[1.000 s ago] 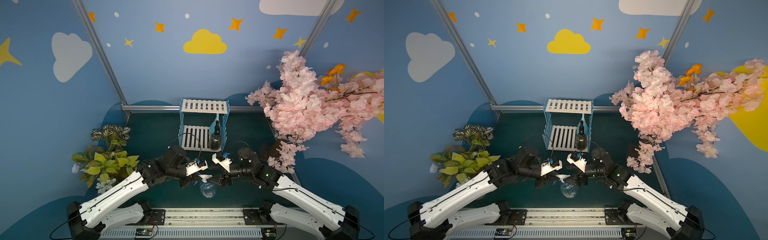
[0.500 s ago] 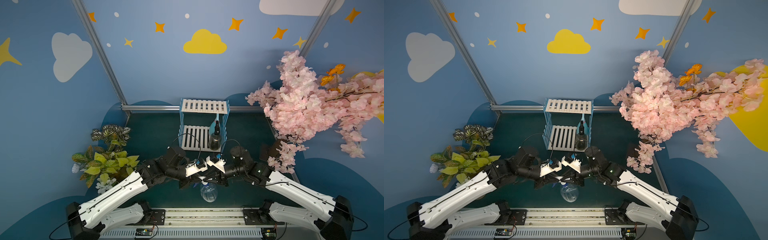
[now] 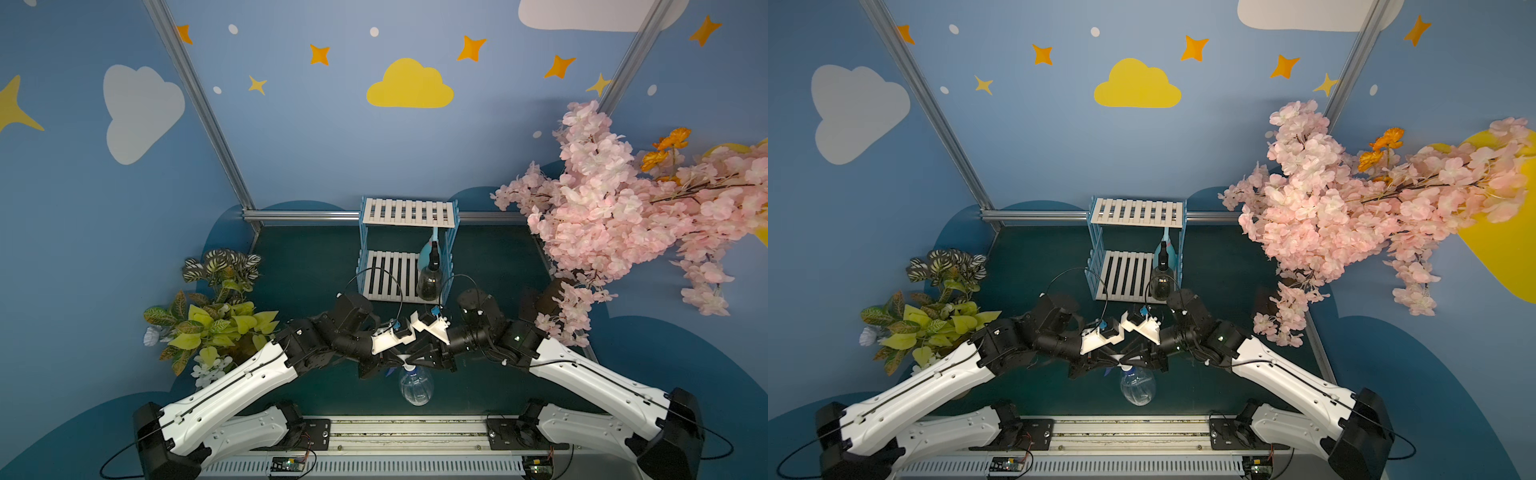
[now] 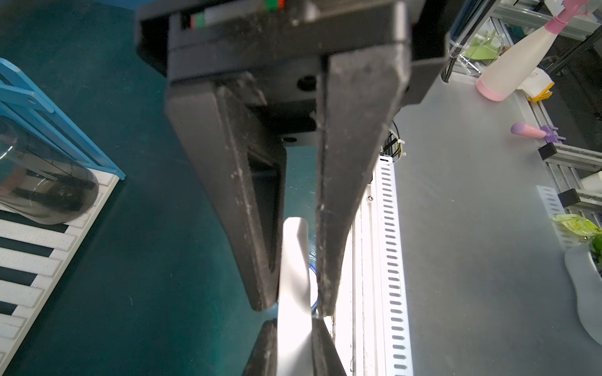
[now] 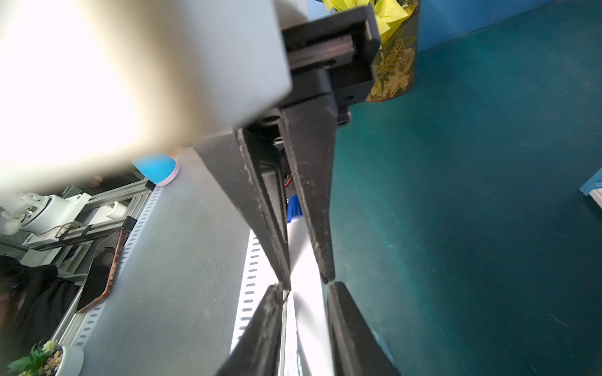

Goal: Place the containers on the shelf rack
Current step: 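Pick up a container from the center of the board, then place the container on the shelf.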

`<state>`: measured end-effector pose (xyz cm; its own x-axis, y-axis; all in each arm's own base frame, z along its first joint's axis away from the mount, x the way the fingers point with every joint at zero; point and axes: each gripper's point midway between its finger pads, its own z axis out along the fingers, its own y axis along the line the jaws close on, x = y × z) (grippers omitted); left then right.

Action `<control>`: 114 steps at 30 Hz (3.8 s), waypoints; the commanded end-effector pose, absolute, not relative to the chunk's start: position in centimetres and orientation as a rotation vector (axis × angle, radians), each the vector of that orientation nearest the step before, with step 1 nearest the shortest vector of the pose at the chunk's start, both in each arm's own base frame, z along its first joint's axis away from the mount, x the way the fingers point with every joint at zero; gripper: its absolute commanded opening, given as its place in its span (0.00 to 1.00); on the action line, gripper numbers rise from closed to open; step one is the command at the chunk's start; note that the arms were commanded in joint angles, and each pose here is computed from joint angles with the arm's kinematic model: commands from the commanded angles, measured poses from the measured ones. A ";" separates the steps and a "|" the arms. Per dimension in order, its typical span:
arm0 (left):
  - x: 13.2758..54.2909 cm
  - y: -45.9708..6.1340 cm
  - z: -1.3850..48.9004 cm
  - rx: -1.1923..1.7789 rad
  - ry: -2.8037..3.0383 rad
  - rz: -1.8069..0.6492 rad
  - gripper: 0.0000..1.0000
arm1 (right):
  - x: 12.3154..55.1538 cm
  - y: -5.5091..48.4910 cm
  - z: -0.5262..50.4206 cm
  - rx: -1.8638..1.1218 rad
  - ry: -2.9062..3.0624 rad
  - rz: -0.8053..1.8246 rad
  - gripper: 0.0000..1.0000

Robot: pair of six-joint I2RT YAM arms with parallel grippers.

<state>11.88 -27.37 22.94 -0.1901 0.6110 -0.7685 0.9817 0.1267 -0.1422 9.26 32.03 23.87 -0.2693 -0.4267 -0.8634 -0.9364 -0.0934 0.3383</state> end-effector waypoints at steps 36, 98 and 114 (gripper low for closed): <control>13.8 -26.5 25.8 1.306 1.827 -0.947 0.52 | 10.2 32.9 24.0 -1.476 1.679 1.320 0.00; 19.5 -17.5 23.8 0.608 1.912 -0.713 1.00 | 45.2 41.2 20.9 -0.386 1.573 0.322 0.00; 19.5 -17.8 23.8 0.624 1.908 -0.716 1.00 | 45.5 41.0 19.8 -0.401 1.594 0.236 0.43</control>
